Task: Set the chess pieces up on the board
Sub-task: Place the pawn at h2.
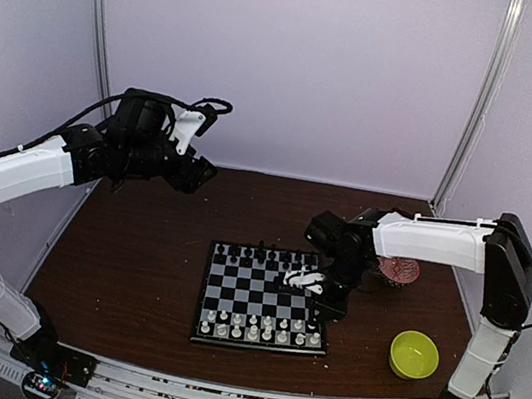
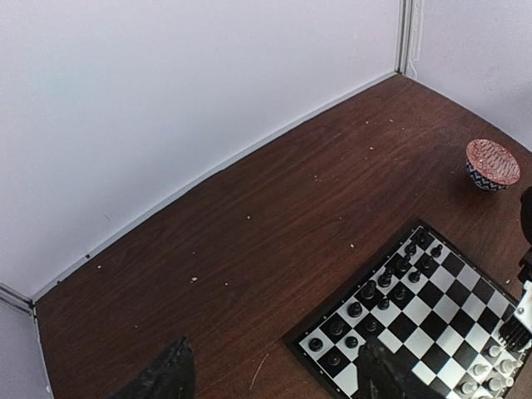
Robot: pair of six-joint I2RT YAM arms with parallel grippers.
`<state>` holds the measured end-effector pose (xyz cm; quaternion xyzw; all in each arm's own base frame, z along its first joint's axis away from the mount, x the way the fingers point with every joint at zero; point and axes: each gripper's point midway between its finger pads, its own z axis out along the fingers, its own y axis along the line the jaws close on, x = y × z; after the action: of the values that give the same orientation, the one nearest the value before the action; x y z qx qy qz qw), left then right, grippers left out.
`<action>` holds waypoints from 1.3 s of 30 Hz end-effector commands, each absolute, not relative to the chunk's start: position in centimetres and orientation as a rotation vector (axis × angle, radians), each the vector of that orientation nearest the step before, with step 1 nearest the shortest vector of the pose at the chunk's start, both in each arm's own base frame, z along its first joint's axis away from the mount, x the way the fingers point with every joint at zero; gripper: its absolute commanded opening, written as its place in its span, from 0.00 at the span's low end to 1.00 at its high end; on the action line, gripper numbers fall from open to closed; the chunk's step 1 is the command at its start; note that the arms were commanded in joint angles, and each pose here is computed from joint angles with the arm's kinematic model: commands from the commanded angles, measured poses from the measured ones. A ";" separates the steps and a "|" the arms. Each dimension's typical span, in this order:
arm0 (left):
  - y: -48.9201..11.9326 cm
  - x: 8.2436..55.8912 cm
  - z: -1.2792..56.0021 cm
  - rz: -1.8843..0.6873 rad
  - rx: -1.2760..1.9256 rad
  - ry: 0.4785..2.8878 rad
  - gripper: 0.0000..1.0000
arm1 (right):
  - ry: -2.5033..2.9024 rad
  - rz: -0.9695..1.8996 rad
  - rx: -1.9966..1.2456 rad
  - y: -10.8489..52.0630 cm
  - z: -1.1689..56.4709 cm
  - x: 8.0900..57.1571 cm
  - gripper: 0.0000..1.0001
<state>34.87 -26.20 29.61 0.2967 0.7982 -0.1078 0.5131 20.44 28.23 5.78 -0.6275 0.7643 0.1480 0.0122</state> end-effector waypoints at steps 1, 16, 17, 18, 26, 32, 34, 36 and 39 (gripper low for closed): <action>-26.7 35.2 30.9 -0.277 0.710 1.882 0.68 | 2.350 0.443 -1.989 28.1 6.2 20.1 0.07; -26.8 35.2 30.8 -0.281 0.714 1.883 0.68 | 2.368 0.408 -1.992 28.2 5.1 20.5 0.11; -26.8 35.2 30.8 -0.281 0.714 1.883 0.68 | 2.369 0.408 -1.991 28.2 5.1 20.5 0.11; -26.8 35.2 30.7 -0.281 0.715 1.884 0.68 | 2.367 0.408 -1.991 28.2 5.1 20.5 0.12; -26.9 35.2 30.6 -0.282 0.719 1.888 0.68 | 2.374 0.418 -2.001 28.4 4.7 20.3 0.13; -26.9 35.2 30.5 -0.284 0.719 1.890 0.68 | 2.383 0.401 -1.991 28.4 4.5 20.7 0.14; -26.9 35.2 30.6 -0.283 0.718 1.889 0.68 | 2.380 0.402 -1.990 28.5 4.6 20.7 0.14; -26.9 35.2 30.5 -0.281 0.717 1.890 0.68 | 2.375 0.401 -1.991 28.5 4.9 20.7 0.15; -26.9 35.3 30.4 -0.279 0.718 1.892 0.68 | 2.357 0.405 -1.997 28.3 5.8 20.5 0.17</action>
<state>34.98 -26.38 29.16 0.2989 0.8005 -0.1081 0.5082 20.31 28.16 4.57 -0.6351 0.7605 0.1352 -0.0001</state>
